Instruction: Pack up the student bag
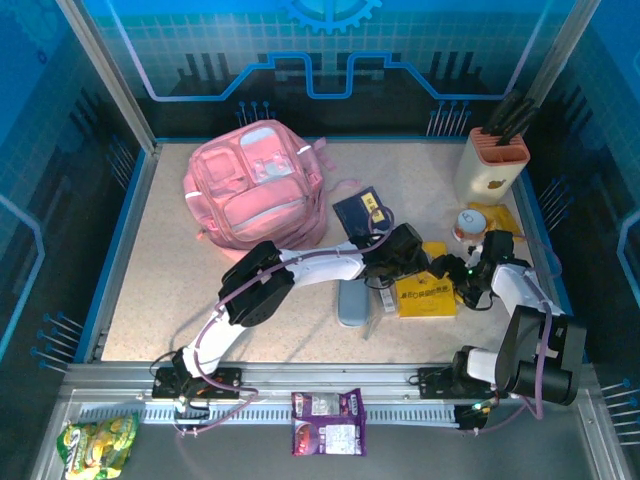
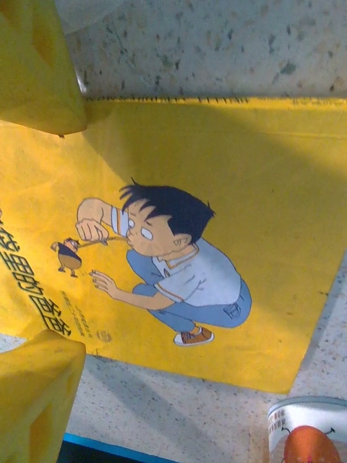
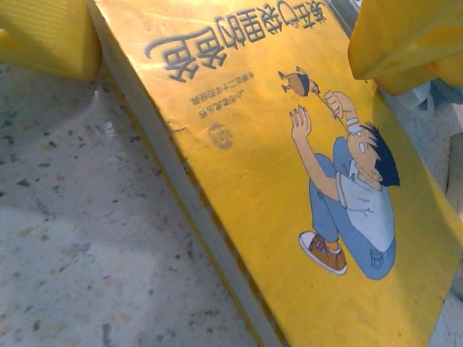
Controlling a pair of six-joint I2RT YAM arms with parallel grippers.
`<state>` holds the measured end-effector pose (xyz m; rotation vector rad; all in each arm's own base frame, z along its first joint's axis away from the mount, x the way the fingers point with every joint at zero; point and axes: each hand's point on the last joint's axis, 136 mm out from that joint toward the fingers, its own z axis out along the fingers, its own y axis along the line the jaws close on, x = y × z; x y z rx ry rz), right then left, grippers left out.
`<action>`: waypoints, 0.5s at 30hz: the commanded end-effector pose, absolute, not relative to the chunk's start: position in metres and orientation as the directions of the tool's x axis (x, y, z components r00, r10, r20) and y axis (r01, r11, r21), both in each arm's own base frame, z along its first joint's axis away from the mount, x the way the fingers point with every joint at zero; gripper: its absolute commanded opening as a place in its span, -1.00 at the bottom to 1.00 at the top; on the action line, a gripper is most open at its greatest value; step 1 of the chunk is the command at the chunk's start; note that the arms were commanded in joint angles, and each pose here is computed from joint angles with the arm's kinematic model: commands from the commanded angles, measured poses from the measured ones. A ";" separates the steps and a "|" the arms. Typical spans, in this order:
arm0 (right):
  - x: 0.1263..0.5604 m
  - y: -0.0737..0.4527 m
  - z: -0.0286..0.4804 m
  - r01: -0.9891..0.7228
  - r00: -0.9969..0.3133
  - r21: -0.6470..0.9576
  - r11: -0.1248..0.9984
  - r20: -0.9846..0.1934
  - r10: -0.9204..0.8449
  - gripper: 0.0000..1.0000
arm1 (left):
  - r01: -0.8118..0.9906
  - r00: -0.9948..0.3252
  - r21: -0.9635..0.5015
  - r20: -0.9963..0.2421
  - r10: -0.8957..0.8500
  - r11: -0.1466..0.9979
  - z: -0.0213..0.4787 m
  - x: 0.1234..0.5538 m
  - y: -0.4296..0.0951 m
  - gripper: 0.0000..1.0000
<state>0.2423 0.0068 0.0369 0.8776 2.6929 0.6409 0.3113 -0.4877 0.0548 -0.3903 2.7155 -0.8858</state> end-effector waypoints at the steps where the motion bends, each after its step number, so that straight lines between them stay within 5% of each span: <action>1: 0.232 0.018 0.039 0.486 -0.808 0.504 0.714 -0.051 0.586 0.77 | -0.193 -0.927 -0.565 -0.163 -0.338 0.802 0.053 0.307 -0.468 0.52; 8: 0.223 0.057 0.053 0.438 -0.847 0.565 0.699 0.001 0.531 0.69 | -0.162 -0.935 -0.530 -0.187 -0.300 0.833 0.057 0.305 -0.463 0.57; 15: 0.241 0.026 0.051 0.449 -0.815 0.520 0.726 -0.093 0.571 0.54 | -0.163 -0.941 -0.506 -0.178 -0.287 0.847 0.049 0.308 -0.462 0.60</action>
